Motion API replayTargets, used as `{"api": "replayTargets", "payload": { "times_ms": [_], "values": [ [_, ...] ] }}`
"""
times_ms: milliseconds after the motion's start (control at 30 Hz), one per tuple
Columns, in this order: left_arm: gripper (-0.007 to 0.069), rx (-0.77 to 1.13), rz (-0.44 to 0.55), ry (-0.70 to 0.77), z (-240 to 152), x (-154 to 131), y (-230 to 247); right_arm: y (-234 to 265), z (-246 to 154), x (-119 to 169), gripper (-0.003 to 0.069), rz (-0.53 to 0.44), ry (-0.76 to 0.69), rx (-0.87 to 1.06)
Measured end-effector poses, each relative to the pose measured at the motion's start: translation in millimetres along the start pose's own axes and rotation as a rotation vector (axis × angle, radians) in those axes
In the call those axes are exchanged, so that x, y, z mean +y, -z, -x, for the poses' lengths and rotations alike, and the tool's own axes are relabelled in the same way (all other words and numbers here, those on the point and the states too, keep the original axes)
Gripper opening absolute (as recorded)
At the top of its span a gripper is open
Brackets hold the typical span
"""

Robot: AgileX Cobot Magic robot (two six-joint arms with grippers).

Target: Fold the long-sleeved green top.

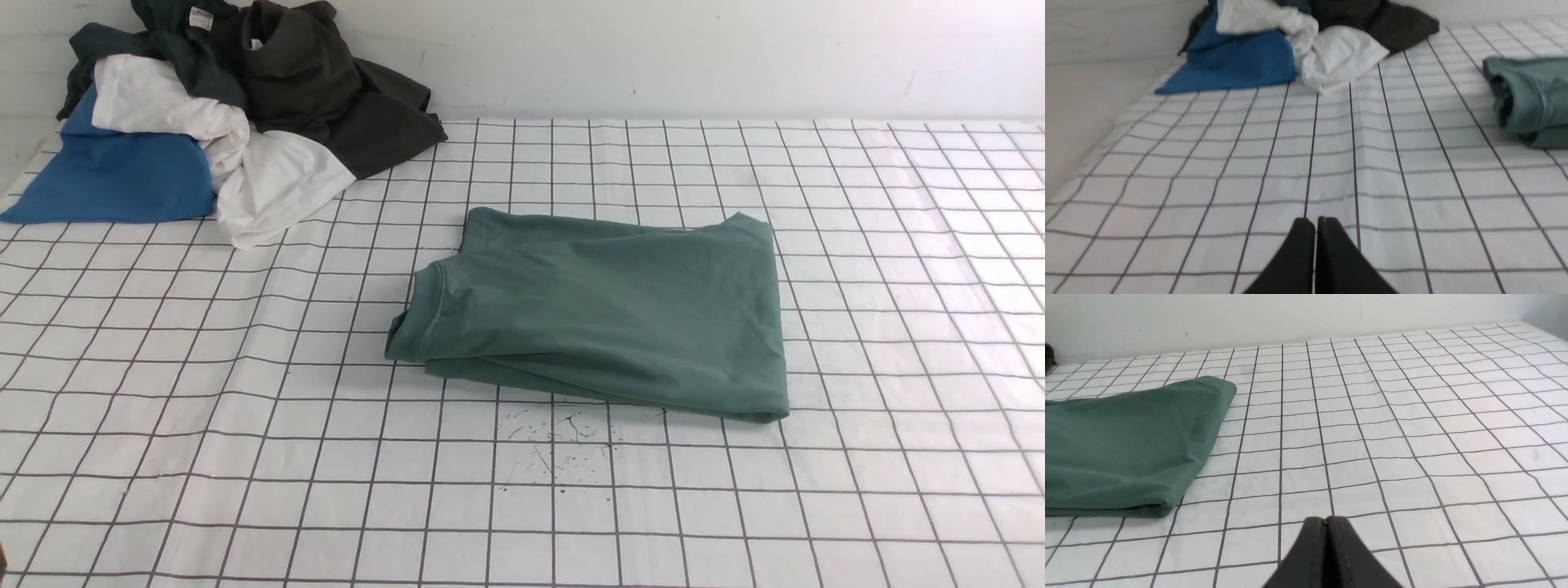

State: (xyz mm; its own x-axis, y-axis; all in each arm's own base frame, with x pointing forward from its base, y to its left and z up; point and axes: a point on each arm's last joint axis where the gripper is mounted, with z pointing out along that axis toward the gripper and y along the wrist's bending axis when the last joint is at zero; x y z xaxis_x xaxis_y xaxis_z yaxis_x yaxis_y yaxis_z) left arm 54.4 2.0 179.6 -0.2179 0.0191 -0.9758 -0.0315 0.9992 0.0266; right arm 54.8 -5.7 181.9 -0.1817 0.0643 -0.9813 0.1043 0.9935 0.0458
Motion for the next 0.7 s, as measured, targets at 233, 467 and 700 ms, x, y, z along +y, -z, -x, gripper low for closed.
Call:
{"api": "replayTargets", "payload": {
  "times_ms": [233, 467, 700],
  "values": [
    [-0.0007, 0.059, -0.004, -0.010, -6.3, -0.4, -0.2, 0.0, -0.1, 0.0, -0.0015, 0.000, -0.001, 0.001],
    [-0.0007, 0.060, -0.005, 0.002, -6.4, -0.5, -0.2, 0.0, -0.1, 0.0, -0.0015, 0.000, -0.001, 0.001],
    [-0.0007, 0.060, -0.005, 0.006, -6.4, -0.5, -0.2, 0.0, -0.1, 0.0, -0.0015, 0.000, -0.001, 0.001]
  ]
}}
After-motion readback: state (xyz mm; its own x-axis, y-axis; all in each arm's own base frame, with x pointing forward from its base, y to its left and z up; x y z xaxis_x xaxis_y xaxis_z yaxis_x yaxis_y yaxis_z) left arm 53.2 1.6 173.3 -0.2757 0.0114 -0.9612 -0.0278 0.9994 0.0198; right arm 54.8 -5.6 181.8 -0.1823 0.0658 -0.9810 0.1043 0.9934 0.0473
